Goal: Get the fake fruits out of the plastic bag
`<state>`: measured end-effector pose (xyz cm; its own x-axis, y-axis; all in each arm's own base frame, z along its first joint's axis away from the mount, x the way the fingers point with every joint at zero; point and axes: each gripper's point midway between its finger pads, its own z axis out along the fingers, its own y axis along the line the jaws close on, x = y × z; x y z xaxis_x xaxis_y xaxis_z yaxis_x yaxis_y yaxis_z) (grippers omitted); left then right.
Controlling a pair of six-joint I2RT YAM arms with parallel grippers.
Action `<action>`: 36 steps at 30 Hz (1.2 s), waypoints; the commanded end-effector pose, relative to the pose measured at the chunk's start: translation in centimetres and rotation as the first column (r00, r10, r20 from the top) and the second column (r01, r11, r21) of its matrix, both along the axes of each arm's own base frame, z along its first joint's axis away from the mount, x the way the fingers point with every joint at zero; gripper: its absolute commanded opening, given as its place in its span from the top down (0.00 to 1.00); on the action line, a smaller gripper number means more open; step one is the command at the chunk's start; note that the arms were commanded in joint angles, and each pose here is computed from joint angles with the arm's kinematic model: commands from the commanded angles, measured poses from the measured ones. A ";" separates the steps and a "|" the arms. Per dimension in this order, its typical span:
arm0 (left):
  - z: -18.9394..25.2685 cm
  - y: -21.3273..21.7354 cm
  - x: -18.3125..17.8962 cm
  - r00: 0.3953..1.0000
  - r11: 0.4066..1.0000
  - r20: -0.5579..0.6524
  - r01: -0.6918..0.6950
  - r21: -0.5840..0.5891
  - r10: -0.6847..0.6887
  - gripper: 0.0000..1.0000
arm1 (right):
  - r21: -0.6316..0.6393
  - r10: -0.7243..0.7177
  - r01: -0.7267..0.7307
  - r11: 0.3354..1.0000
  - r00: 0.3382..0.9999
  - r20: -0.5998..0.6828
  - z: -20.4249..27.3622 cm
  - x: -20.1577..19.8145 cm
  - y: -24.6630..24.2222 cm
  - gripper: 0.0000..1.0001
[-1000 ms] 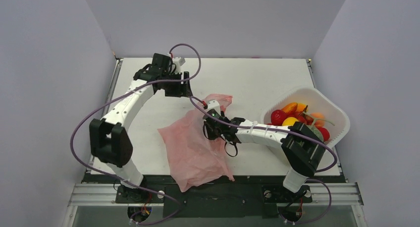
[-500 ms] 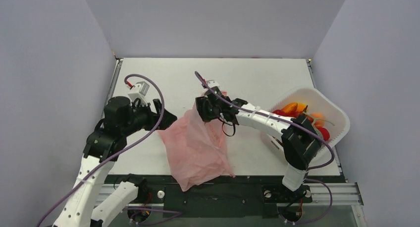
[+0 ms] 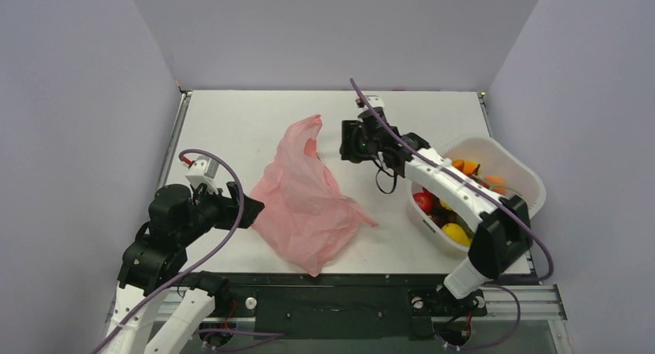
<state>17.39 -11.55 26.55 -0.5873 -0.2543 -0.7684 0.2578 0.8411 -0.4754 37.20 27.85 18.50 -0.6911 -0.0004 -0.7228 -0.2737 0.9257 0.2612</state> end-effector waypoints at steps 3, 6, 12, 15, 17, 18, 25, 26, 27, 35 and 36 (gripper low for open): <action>-1.0 0.1 0.3 0.998 1.000 0.059 0.004 0.001 -0.004 0.27 | -0.210 -0.187 0.229 0.951 0.962 0.199 5.1 -5.3 -12.7 0.91; -1.7 -0.1 0.2 0.998 1.000 0.065 0.015 -0.005 -0.015 0.27 | -0.180 -0.317 0.379 0.908 0.901 0.296 6.9 -7.7 -17.9 0.91; -1.9 -0.4 0.2 0.996 0.999 0.082 0.029 -0.016 -0.027 0.26 | -0.109 -0.512 0.572 0.813 0.791 0.334 5.9 -10.4 -24.7 0.85; -2.1 -0.5 0.2 0.996 0.999 0.076 0.038 -0.014 -0.036 0.26 | -0.102 -0.555 0.597 0.796 0.786 0.271 4.2 -10.6 -25.9 0.84; -2.2 -0.6 0.1 0.997 0.999 0.072 0.042 -0.015 -0.040 0.26 | -0.090 -0.528 0.553 0.829 0.824 0.205 2.8 -10.9 -24.9 0.82; -2.2 -0.6 0.1 0.996 0.999 0.074 0.044 -0.015 -0.043 0.26 | -0.088 -0.526 0.548 0.832 0.829 0.189 2.4 -11.0 -24.7 0.78; -1.6 -0.8 -0.4 0.993 0.998 0.098 0.064 -0.028 -0.061 0.26 | -0.086 -0.533 0.552 0.830 0.829 0.170 1.4 -11.7 -24.8 0.44; -1.5 -0.9 -0.5 0.993 0.997 0.101 0.068 -0.029 -0.065 0.26 | -0.088 -0.535 0.554 0.828 0.827 0.170 1.4 -11.8 -24.9 0.39; -1.3 -0.8 -0.6 0.993 0.997 0.101 0.069 -0.030 -0.066 0.27 | -0.088 -0.540 0.559 0.824 0.824 0.173 1.4 -11.9 -25.1 0.37; 3.0 -1.1 -1.5 0.987 0.991 0.155 0.067 -0.118 -0.049 0.26 | -0.072 -0.540 0.561 0.825 0.819 0.194 2.6 -12.3 -25.3 0.25; 3.7 -1.1 -1.6 0.985 0.990 0.167 0.069 -0.126 -0.047 0.26 | -0.070 -0.538 0.560 0.826 0.819 0.199 2.9 -12.3 -25.3 0.25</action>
